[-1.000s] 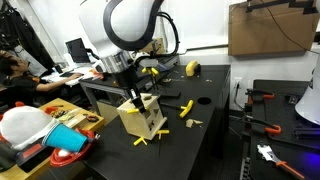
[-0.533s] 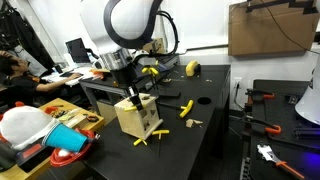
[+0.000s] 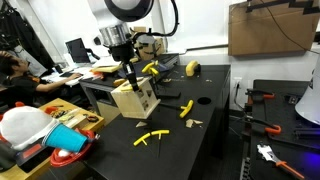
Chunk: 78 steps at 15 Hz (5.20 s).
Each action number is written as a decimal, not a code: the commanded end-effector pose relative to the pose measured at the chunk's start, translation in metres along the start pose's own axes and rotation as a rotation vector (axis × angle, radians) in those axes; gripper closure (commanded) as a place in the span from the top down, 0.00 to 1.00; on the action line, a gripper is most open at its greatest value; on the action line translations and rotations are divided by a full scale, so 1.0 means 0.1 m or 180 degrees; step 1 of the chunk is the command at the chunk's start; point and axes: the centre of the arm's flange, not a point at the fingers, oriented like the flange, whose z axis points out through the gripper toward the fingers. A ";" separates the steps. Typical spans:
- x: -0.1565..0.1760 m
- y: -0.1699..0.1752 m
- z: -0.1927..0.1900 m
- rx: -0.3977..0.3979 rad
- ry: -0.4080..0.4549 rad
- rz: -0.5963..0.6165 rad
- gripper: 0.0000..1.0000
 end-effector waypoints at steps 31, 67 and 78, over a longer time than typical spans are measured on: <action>-0.30 0.60 -0.26 0.1538 0.0115 0.0021 0.04; -0.31 1.13 0.47 0.1580 0.0372 0.0453 0.94; -0.14 0.51 -0.08 -0.0103 0.0369 0.1145 1.00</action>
